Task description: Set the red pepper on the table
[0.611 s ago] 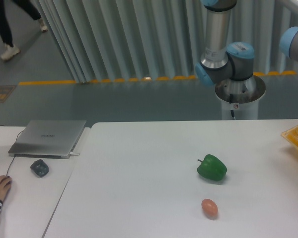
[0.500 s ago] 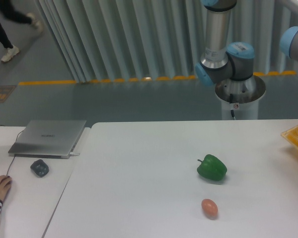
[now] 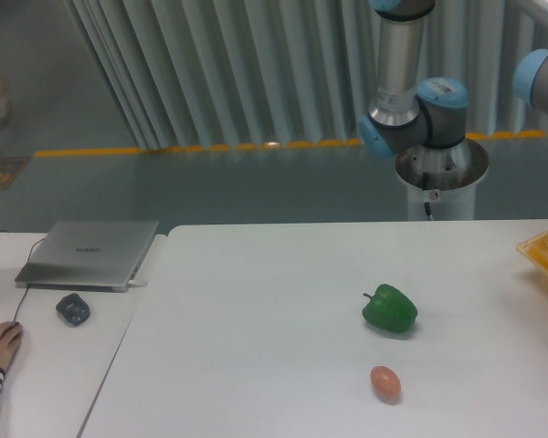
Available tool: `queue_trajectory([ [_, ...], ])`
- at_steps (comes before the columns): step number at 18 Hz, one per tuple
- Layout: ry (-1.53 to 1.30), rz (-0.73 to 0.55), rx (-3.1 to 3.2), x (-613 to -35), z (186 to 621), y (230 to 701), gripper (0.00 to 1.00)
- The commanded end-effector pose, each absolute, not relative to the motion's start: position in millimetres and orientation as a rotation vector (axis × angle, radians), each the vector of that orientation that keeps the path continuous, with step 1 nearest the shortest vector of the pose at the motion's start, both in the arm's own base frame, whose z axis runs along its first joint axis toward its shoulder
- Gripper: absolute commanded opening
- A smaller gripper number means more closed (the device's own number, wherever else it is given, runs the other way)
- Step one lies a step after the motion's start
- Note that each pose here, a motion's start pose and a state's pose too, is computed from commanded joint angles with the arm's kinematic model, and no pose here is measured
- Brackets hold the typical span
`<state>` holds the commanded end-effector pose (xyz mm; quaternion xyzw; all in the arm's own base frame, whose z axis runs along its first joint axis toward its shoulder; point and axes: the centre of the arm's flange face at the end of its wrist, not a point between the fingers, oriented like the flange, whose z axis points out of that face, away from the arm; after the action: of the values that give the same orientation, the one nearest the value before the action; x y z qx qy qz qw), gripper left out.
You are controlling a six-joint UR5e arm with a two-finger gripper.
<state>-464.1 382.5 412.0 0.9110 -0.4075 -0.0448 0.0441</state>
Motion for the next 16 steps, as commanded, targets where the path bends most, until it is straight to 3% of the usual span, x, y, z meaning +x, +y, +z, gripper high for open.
queue_trajectory([
  [16, -1.345, 0.014, 2.713, -470, 367, 350, 1.0],
])
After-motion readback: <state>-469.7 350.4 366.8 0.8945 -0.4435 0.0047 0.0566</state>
